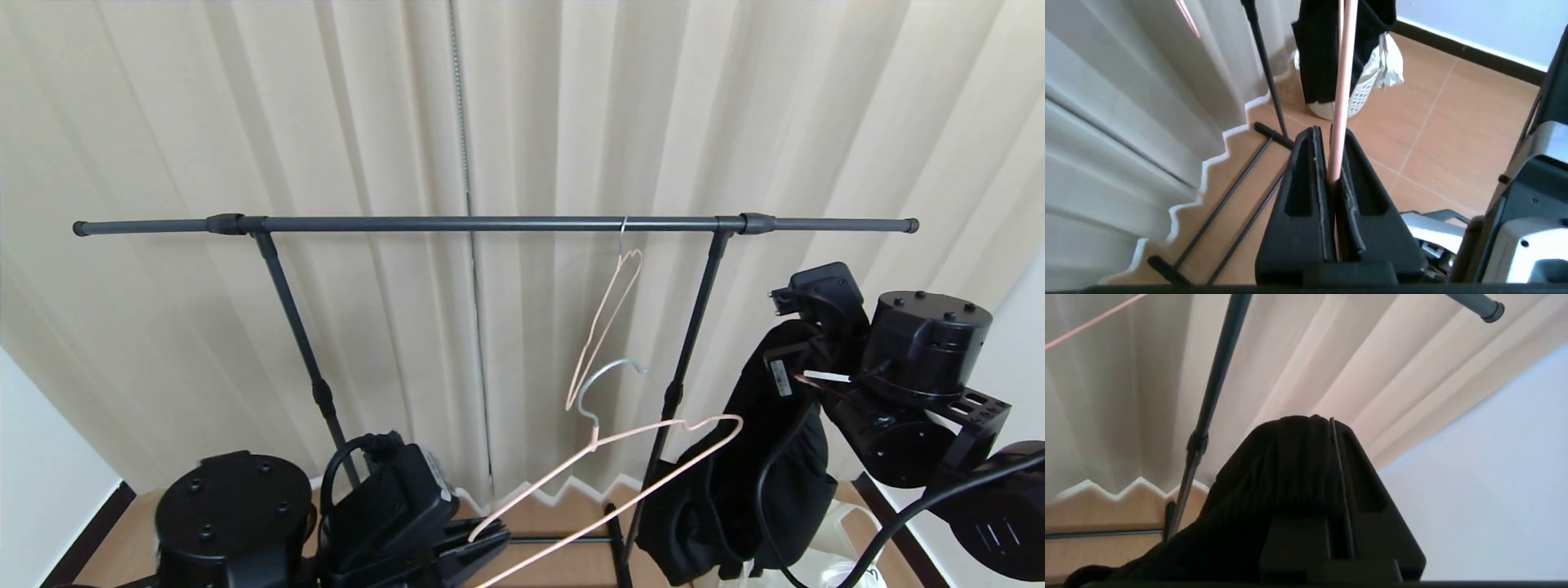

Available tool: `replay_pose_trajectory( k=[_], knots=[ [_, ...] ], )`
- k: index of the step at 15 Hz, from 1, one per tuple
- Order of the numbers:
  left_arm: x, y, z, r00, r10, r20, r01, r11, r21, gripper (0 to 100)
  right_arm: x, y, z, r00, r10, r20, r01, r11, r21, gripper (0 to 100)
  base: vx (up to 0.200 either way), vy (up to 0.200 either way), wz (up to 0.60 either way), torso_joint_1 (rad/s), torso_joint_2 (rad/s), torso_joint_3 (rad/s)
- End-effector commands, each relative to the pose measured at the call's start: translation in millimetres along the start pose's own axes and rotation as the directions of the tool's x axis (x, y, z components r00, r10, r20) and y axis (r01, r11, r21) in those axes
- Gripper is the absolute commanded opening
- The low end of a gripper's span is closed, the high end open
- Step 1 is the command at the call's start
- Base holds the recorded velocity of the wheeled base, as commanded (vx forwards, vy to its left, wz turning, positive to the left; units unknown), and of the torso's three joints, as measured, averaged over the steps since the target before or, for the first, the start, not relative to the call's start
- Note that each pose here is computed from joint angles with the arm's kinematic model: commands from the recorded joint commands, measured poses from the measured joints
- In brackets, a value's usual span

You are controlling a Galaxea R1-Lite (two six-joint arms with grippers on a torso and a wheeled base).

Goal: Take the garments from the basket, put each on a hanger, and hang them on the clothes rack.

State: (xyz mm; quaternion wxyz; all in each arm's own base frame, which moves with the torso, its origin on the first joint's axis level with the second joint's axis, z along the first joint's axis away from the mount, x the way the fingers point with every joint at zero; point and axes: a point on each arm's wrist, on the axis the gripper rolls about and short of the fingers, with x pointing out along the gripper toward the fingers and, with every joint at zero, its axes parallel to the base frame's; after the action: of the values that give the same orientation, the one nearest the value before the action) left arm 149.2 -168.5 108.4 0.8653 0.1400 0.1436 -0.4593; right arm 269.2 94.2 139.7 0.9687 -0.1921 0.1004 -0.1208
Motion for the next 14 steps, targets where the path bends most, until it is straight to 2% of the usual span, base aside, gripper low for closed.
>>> replay_pose_trajectory(
  k=[1,4,6,10,14],
  knots=[
    [24.3,-0.1,-6.4,1.0,0.006,-0.02,-0.006,1.0,-0.003,0,-5.2,5.5,0.7,1.0,0.025,0.008,-0.025,1.0,-0.005,0,0.0,0.0,0.0,0.0,0.0,0.0],
    [34.5,2.1,-1.5,1.0,0.03,0.008,-0.03,0.999,-0.014,0,-12.4,17.2,1.6,0.998,0.068,0.017,-0.068,0.998,0.008,0,0.0,0.0,0.0,0.0,0.0,0.0],
    [44.2,4.8,3.6,0.998,0.068,0.019,-0.067,0.996,-0.058,0,-21.4,26.8,2.7,0.994,0.11,0.028,-0.11,0.994,0.008,0,0.0,0.0,0.0,0.0,0.0,0.0],
    [47.1,6.2,8.3,0.994,0.101,0.036,-0.099,0.993,-0.064,0,-35.9,38.5,5.6,0.986,0.157,0.05,-0.158,0.987,0.017,0,0.0,0.0,0.0,0.0,0.0,0.0],
    [49.0,6.4,8.2,0.993,0.106,0.053,-0.102,0.993,-0.064,0,-56.9,53.9,11.4,0.967,0.24,0.089,-0.244,0.968,0.048,0,0.0,0.0,0.0,0.0,0.0,0.0]
  ],
)
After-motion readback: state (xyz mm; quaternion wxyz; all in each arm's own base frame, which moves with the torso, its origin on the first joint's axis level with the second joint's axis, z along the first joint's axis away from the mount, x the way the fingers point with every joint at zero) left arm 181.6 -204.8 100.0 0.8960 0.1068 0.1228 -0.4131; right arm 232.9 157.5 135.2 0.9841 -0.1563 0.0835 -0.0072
